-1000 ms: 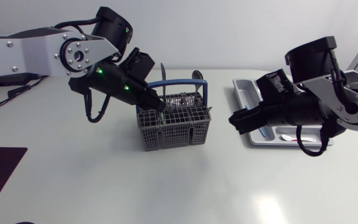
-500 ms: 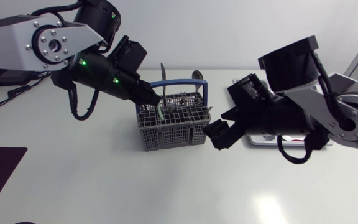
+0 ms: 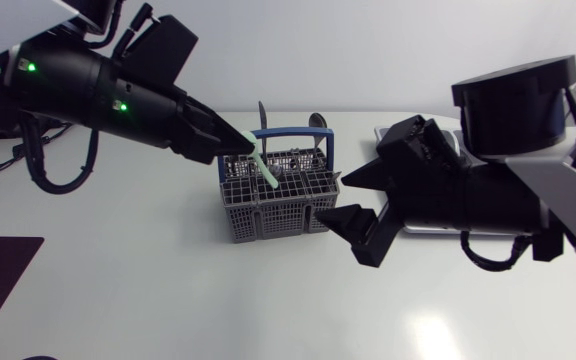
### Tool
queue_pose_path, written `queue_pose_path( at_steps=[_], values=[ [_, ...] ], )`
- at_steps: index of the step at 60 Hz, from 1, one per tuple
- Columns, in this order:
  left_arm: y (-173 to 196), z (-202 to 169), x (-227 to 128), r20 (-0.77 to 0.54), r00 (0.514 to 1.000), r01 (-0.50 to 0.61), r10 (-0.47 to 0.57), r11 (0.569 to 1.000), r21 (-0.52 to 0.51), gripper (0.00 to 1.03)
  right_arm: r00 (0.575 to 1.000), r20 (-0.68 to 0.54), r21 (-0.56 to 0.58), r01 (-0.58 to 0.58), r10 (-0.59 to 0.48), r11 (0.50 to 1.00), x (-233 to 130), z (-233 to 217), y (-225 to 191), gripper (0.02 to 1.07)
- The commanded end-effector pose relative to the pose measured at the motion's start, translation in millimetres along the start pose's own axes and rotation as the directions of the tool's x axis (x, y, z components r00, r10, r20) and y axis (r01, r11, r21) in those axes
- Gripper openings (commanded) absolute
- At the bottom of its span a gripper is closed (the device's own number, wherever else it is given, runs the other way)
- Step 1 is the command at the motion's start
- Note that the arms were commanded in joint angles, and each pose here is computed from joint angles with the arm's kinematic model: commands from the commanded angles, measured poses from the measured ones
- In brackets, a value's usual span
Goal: Unload the cutlery basket into the drawer organizer.
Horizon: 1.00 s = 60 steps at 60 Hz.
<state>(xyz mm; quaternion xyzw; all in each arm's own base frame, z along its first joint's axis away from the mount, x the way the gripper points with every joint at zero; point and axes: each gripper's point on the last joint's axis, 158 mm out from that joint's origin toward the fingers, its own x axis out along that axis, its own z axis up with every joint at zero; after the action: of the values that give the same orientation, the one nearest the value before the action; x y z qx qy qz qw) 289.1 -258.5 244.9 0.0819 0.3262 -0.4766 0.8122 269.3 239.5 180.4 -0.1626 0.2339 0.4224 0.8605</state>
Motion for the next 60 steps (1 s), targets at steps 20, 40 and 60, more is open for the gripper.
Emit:
queue_pose_path(
  at_steps=[20,40,60],
  values=[
    [-56,-23,14,-0.100,0.952,0.305,-0.288,0.904,0.298,0.16,0.989,0.017,-0.112,-0.147,0.149,0.983,-25,-21,27,0.93],
    [-103,-63,25,-0.328,0.830,0.552,-0.451,0.750,0.365,0.15,0.956,-0.008,-0.188,-0.291,0.295,0.938,-22,-35,67,0.87],
    [-118,-59,29,-0.380,0.788,0.607,-0.485,0.713,0.350,0.14,0.924,-0.030,-0.240,-0.377,0.381,0.895,-24,-44,100,0.60]
  ],
)
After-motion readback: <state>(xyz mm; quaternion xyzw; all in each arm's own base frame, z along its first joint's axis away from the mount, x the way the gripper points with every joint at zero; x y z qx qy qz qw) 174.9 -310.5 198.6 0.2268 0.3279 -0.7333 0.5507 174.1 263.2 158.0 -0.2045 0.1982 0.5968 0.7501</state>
